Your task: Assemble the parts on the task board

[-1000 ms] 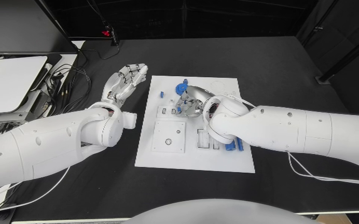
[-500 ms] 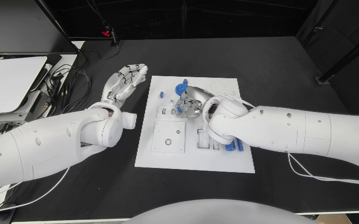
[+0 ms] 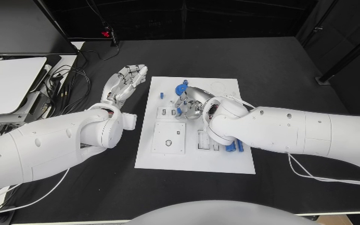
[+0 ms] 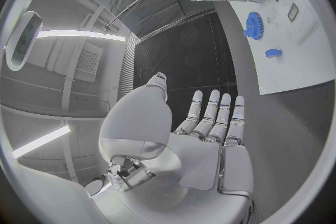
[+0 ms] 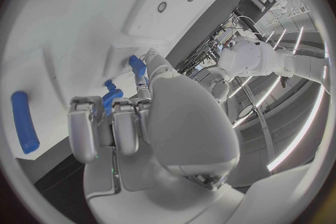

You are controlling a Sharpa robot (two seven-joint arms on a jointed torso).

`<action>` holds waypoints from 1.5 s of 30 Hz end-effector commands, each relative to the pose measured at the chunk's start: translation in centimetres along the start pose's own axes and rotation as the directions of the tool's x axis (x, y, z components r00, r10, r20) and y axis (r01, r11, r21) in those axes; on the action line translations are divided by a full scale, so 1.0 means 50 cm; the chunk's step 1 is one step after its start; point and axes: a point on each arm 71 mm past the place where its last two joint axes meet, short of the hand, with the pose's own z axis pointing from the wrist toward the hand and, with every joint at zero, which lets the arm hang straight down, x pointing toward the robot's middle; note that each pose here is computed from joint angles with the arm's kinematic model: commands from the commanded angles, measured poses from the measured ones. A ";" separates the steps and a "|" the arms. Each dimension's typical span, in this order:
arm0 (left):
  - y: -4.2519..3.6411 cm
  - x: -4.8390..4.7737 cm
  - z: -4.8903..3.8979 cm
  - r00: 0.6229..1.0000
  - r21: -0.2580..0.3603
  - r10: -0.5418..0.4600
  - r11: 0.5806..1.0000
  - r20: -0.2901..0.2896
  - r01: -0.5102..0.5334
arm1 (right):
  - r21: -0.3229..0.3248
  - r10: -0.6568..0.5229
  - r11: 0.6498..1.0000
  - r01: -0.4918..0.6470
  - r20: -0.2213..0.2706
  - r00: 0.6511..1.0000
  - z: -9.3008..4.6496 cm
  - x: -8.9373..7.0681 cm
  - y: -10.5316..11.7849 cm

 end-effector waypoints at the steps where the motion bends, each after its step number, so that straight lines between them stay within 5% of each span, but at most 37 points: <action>1: -0.044 0.002 -0.005 1.000 0.300 -0.002 0.954 -0.011 0.006 | -0.029 0.008 1.000 -0.007 0.028 1.000 0.000 -0.005 0.005; 13: -0.040 0.009 0.001 0.999 0.287 0.014 0.958 -0.038 -0.003 | -0.148 0.143 0.982 -0.115 0.194 0.971 -0.019 -0.036 0.007; 19: -0.041 0.010 -0.002 0.976 0.281 0.178 0.950 -0.129 -0.136 | -0.211 0.282 0.949 -0.235 0.227 0.932 -0.070 -0.073 -0.023; 29: -0.068 -0.006 0.011 0.865 0.196 0.408 0.911 -0.291 -0.363 | -0.185 0.452 0.888 -0.421 0.186 0.872 -0.160 -0.148 -0.119; 39: -0.110 -0.006 0.050 0.765 0.019 0.454 0.865 -0.456 -0.502 | -0.096 0.575 0.818 -0.567 0.170 0.801 -0.195 -0.173 -0.188; 45: -0.101 0.016 0.069 0.673 -0.090 0.446 0.792 -0.590 -0.604 | -0.060 0.605 0.794 -0.606 0.183 0.775 -0.203 -0.181 -0.213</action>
